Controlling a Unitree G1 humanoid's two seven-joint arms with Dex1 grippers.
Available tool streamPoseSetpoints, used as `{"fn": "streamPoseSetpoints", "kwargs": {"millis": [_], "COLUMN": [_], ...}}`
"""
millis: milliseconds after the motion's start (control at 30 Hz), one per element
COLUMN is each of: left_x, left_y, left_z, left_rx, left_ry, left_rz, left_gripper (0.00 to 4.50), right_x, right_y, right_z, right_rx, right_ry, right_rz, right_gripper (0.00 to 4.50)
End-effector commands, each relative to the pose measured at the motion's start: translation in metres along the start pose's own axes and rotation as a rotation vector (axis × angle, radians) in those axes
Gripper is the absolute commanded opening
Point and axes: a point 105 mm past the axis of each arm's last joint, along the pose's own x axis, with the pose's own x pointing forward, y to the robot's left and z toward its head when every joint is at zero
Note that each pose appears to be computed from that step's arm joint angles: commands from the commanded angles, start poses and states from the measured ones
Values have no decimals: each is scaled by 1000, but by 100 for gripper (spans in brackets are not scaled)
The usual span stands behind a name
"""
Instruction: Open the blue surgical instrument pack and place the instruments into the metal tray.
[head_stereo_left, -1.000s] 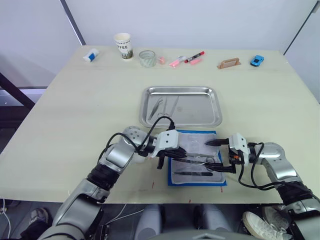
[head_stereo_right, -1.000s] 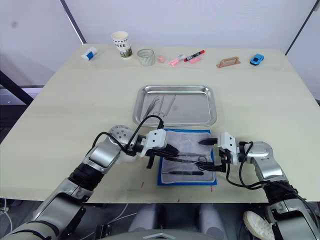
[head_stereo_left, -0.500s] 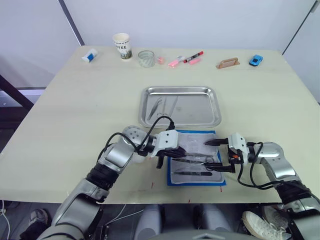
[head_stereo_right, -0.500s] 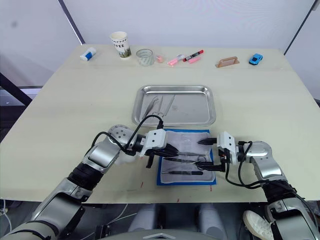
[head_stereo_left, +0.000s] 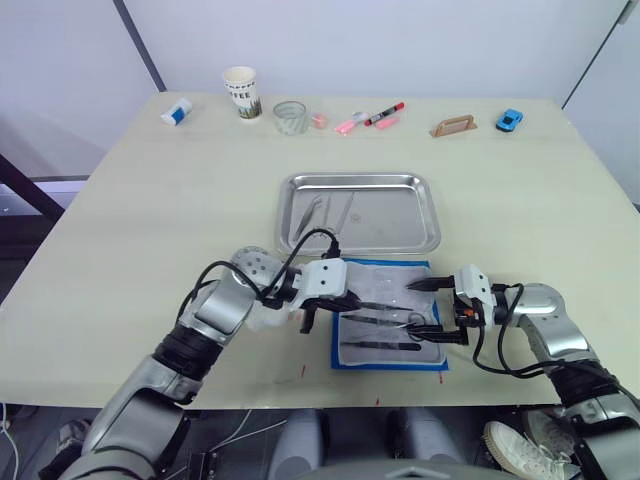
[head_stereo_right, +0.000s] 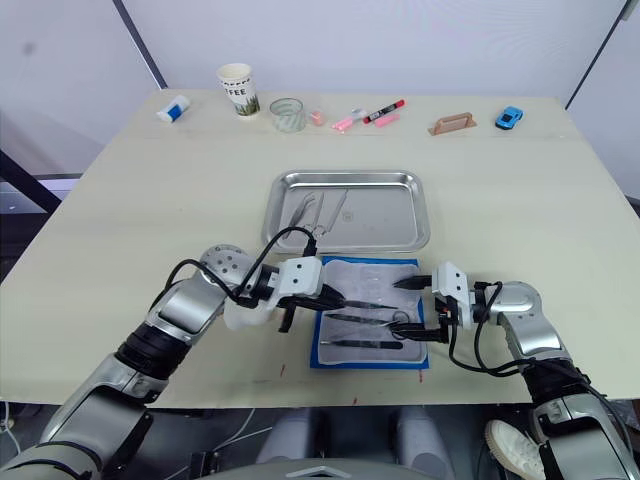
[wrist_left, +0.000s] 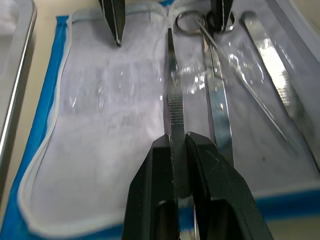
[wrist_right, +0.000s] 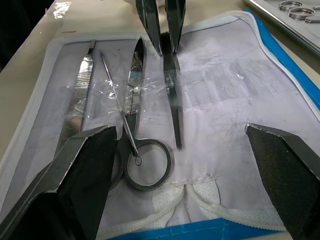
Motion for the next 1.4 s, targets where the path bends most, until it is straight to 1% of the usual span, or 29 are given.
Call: {"fn": "streamPoseSetpoints", "kwargs": {"millis": [33,200,467,867,933,1133,1300,1400], "left_x": [-14,-24,-45,-78,-82,-87,-79,-72], "left_y": [5,4,2,-2,-1,8,21,35], "left_z": [3,0,-11,-17,-15,-2,15,26], "left_rx": [28,32,27,25,27,-76,-215,-310], "left_ry": [11,33,63,48,32,-70,-158,-202], "left_rz": [37,40,60,96,105,190,296,406], "left_gripper": [6,6,6,6,6,6,6,6], "right_x": [5,6,8,11,11,11,11,11], "right_y": [11,11,11,10,10,9,9,9], "right_z": [-23,-24,-24,-24,-24,-24,-23,-23], "right_rx": [74,74,73,72,71,69,67,68], "right_ry": [74,75,70,69,69,67,66,65], "right_rz": [35,40,43,58,61,63,63,62], "right_gripper": [450,450,450,450,450,450,450,450]}}
